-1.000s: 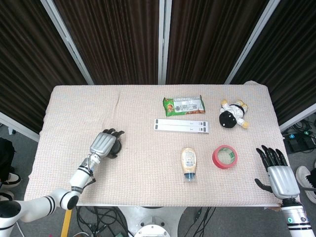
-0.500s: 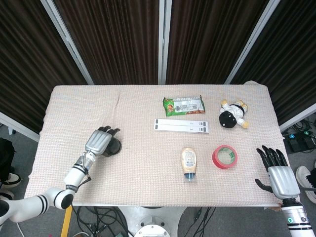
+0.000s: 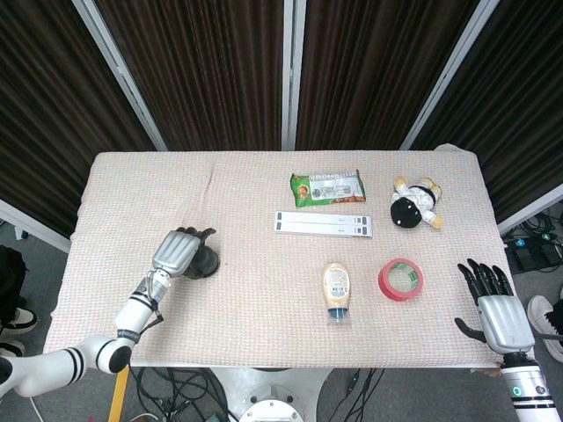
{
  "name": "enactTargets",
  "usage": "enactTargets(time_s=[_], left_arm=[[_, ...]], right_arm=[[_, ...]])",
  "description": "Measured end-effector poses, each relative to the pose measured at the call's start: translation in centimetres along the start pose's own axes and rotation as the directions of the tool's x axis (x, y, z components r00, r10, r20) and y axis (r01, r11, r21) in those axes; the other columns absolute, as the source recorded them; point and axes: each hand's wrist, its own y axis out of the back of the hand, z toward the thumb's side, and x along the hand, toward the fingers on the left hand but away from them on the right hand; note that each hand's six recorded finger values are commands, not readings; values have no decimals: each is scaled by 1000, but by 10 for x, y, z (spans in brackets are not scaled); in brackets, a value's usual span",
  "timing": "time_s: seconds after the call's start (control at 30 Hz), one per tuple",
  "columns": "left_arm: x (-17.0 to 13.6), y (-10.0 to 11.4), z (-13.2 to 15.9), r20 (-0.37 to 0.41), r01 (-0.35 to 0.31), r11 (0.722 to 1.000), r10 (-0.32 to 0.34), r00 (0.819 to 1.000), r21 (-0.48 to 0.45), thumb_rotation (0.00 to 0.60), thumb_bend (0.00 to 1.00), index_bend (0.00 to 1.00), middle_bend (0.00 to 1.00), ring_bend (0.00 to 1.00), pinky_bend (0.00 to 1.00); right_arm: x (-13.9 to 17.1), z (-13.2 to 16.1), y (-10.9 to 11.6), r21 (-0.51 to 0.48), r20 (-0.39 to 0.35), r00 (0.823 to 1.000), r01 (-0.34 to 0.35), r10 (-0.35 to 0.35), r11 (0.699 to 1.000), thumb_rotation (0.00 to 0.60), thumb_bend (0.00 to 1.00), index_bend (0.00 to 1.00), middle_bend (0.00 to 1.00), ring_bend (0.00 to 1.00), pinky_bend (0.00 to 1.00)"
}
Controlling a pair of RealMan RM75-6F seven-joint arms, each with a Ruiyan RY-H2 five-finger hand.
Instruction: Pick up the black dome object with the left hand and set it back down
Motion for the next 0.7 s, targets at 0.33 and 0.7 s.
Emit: enactTargets(time_s=[0.33, 0.7], left_arm=[[-4, 17, -4, -7, -31, 999, 31, 999, 6, 600, 56, 192, 437, 294, 335], [0, 40, -40, -117, -93, 995, 98, 988, 48, 600, 61, 201, 450, 307, 351]], right_arm=[[0, 1, 0, 0, -4, 1000, 1, -1, 1000, 600, 101, 0, 0, 0, 0], [-1, 3, 0, 3, -6, 1000, -3, 3, 1000, 600, 101, 0, 0, 0, 0]])
